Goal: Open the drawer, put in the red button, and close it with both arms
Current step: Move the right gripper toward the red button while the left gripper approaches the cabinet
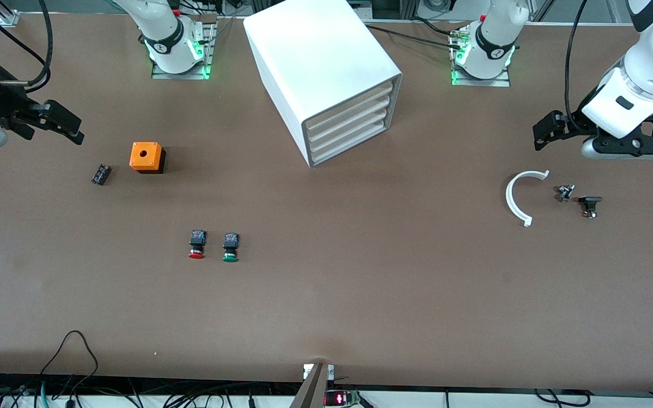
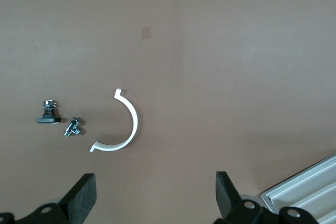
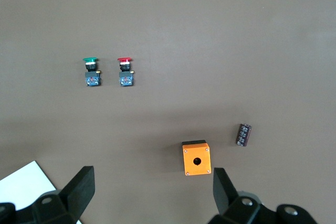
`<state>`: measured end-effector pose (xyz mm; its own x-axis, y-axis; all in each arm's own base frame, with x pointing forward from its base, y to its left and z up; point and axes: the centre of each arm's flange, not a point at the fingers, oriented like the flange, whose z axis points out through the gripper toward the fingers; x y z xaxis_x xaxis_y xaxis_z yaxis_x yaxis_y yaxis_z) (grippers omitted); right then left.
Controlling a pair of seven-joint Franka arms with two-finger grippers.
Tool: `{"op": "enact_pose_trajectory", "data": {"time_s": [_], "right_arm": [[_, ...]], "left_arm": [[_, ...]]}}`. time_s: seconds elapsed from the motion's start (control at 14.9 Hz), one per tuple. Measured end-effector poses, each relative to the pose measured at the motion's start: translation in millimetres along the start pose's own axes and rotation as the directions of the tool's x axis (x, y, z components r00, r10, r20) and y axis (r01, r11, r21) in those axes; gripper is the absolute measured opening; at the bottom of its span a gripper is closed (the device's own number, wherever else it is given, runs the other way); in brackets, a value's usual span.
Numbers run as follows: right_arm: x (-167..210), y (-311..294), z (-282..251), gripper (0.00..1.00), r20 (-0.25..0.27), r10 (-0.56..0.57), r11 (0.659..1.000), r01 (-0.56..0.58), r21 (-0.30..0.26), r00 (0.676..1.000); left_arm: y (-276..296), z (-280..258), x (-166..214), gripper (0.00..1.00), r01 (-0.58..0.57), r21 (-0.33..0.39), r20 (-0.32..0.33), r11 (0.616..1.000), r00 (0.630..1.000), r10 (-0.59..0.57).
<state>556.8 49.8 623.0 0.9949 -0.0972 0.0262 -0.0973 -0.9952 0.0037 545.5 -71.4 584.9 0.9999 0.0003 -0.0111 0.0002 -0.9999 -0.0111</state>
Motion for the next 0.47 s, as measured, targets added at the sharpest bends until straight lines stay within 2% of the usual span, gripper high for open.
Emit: {"op": "enact_pose_trajectory", "data": {"time_s": [0.27, 0.47], "right_arm": [[3.6, -0.5, 20.5, 1.00, 0.046, 0.000, 1.000, 0.001, -0.007, 0.999], [8.9, -6.3, 49.9, 1.00, 0.099, -0.009, 1.000, 0.011, -0.014, 0.995]], "left_arm": [[4.9, 0.8, -1.0, 1.00, -0.008, -0.002, 0.007, 1.000, 1.000, 0.008], [40.8, 14.4, -15.1, 1.00, -0.065, -0.035, 0.119, 0.997, 0.991, 0.068]]}}
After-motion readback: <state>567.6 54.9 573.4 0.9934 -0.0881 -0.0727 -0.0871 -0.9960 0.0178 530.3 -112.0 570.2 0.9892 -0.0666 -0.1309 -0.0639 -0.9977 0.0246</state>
